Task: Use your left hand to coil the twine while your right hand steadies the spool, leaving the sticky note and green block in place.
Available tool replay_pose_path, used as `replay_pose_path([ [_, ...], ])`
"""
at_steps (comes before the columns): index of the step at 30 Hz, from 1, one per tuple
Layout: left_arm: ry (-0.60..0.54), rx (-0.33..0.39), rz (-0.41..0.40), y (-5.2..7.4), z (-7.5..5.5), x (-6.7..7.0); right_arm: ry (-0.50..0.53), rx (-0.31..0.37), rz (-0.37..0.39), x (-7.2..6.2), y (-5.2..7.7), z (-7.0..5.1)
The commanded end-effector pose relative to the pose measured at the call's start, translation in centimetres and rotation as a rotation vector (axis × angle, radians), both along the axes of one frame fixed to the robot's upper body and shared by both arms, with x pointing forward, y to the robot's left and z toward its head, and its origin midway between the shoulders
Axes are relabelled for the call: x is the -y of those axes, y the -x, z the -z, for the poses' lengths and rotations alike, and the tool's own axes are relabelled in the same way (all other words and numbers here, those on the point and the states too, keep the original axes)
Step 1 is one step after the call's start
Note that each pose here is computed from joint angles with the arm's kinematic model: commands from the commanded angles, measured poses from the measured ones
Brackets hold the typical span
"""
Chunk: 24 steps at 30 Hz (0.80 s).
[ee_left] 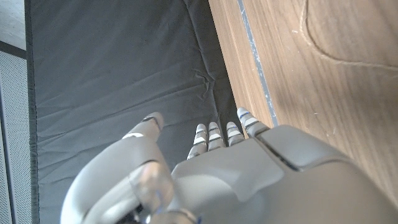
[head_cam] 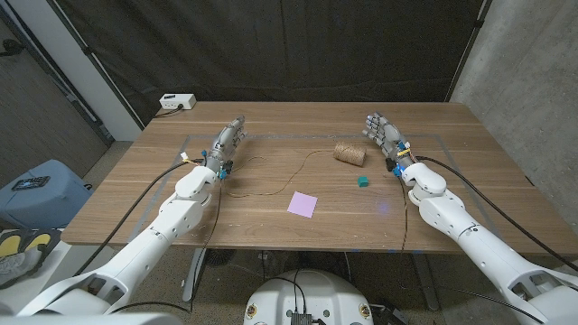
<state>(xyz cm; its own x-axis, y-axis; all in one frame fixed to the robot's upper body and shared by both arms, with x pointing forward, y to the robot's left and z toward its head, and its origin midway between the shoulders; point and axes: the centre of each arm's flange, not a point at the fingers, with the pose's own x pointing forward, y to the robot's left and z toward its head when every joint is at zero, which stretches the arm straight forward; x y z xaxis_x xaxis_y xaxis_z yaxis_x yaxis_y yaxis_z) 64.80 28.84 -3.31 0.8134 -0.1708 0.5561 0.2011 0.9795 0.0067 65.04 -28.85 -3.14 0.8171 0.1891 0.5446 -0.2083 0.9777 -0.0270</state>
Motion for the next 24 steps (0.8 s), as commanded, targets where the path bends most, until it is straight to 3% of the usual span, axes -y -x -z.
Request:
replay_pose_path([
  [1, 0.005, -0.007, -0.006, 0.3, 0.3, 0.5, 0.008, -0.014, -0.021, -0.5, -0.4, 0.0],
  [18, -0.012, 0.005, 0.015, -0.3, -0.2, 1.4, 0.055, 0.025, 0.029, 0.2, 0.5, -1.2],
  [24, -0.014, 0.016, 0.024, -0.4, -0.4, 1.6, 0.099, 0.03, 0.079, 0.1, 1.2, -1.6],
])
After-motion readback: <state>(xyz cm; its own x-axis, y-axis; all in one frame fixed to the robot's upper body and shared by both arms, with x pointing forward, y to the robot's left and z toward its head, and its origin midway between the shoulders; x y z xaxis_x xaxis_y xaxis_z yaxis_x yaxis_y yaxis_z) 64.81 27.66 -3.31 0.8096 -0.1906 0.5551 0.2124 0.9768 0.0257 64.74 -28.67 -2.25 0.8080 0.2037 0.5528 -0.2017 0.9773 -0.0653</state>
